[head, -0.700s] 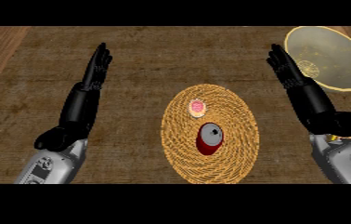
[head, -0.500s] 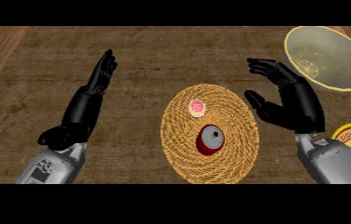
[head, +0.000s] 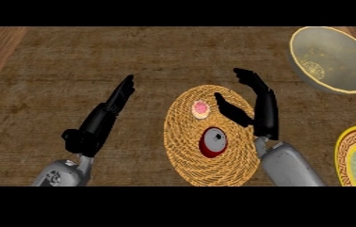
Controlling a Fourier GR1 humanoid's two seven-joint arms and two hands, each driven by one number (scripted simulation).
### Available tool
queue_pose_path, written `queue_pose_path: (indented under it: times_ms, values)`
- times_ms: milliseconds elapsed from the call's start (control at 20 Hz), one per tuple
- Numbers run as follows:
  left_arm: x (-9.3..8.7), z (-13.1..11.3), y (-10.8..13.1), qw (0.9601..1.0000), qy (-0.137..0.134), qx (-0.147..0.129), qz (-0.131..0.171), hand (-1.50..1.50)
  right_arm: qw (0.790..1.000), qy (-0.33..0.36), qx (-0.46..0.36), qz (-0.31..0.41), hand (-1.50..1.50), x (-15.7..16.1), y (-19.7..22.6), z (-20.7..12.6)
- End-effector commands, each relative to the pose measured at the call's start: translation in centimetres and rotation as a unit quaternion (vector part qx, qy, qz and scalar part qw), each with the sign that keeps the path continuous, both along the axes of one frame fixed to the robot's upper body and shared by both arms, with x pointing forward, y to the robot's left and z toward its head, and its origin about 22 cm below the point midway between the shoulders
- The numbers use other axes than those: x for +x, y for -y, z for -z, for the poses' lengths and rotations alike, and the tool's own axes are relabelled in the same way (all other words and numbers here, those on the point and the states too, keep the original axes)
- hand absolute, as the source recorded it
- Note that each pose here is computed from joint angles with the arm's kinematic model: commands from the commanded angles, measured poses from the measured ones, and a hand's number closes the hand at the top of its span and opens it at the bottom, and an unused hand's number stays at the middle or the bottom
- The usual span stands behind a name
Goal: Pick the cupcake from the placemat and place it in the bowl
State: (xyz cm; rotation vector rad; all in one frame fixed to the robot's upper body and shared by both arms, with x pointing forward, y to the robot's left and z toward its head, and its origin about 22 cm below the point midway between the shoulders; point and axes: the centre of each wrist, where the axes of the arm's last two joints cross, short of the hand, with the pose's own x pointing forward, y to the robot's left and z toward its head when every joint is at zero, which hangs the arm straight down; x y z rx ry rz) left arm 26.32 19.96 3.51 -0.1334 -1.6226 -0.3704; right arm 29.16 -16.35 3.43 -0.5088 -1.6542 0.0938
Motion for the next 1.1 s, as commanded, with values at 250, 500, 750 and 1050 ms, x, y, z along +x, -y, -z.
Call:
queue_pose_path:
  times_ms: [250, 500, 750, 1050]
  values:
    - [0.1, 1.0, -0.5, 0.9997, -0.017, -0.006, 0.016, 0.00, 0.969, -0.118, -0.218, -0.025, -1.50, 3.9, -3.1, -2.8]
    - [0.4, -0.7, 0.0, 0.9997, -0.013, -0.002, 0.020, 0.00, 0.895, -0.289, -0.333, -0.071, -1.50, 4.9, -2.8, -4.6]
    - [-0.1, 0.7, -0.4, 0.9996, -0.024, -0.004, 0.018, 0.00, 0.838, -0.406, -0.331, -0.153, -1.50, 6.0, -7.1, -10.1]
    - [-0.1, 0.0, -2.0, 0.9996, -0.021, 0.001, 0.017, 0.00, 0.800, -0.480, -0.313, -0.177, -1.50, 7.3, -9.2, -13.8]
